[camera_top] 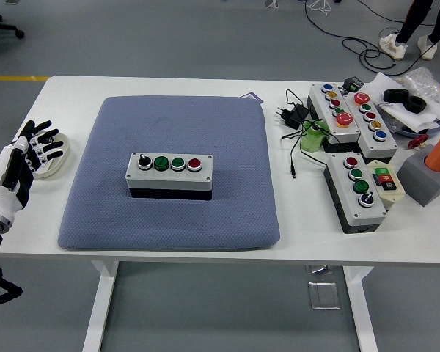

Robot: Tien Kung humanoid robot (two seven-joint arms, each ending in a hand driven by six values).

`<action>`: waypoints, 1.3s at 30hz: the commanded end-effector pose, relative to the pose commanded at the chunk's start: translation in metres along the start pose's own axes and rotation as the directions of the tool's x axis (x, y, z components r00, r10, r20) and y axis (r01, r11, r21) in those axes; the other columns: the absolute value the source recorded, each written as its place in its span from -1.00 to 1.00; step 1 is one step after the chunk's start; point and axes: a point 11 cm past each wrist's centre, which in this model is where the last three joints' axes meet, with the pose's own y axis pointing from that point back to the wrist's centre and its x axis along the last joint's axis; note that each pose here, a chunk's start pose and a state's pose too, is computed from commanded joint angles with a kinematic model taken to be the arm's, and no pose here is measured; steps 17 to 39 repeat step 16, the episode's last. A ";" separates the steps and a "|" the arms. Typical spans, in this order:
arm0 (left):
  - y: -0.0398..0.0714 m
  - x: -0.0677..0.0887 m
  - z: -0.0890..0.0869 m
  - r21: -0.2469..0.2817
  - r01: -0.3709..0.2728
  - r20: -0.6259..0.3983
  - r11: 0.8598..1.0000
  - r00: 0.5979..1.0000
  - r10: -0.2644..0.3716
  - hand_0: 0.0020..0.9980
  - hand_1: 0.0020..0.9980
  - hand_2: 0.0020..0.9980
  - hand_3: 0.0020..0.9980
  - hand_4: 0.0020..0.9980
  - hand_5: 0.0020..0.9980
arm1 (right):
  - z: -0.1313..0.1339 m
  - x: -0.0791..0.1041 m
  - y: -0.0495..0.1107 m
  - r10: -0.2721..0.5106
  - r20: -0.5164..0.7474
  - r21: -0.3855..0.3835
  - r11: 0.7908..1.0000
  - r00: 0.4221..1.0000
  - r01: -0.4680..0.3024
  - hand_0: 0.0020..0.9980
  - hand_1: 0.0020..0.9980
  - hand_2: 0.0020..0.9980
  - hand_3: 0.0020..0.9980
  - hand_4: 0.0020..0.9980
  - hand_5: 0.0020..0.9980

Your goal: Pick up the button,place it on the desk,press the button,press the button

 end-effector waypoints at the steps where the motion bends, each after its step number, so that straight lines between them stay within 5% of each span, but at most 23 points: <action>1: 0.000 0.000 0.000 0.001 -0.001 0.000 1.000 1.000 0.001 0.35 0.51 0.66 0.68 0.37 1.00 | 0.000 0.000 0.000 0.000 0.000 0.000 1.000 1.000 0.000 0.26 -0.05 0.08 0.16 -0.44 -0.96; 39: 0.000 -0.001 -0.002 0.009 0.004 -0.002 1.000 1.000 -0.004 0.35 0.51 0.66 0.68 0.36 1.00 | -0.003 -0.001 0.001 -0.001 -0.001 0.006 1.000 1.000 0.001 0.26 -0.05 0.08 0.16 -0.44 -0.96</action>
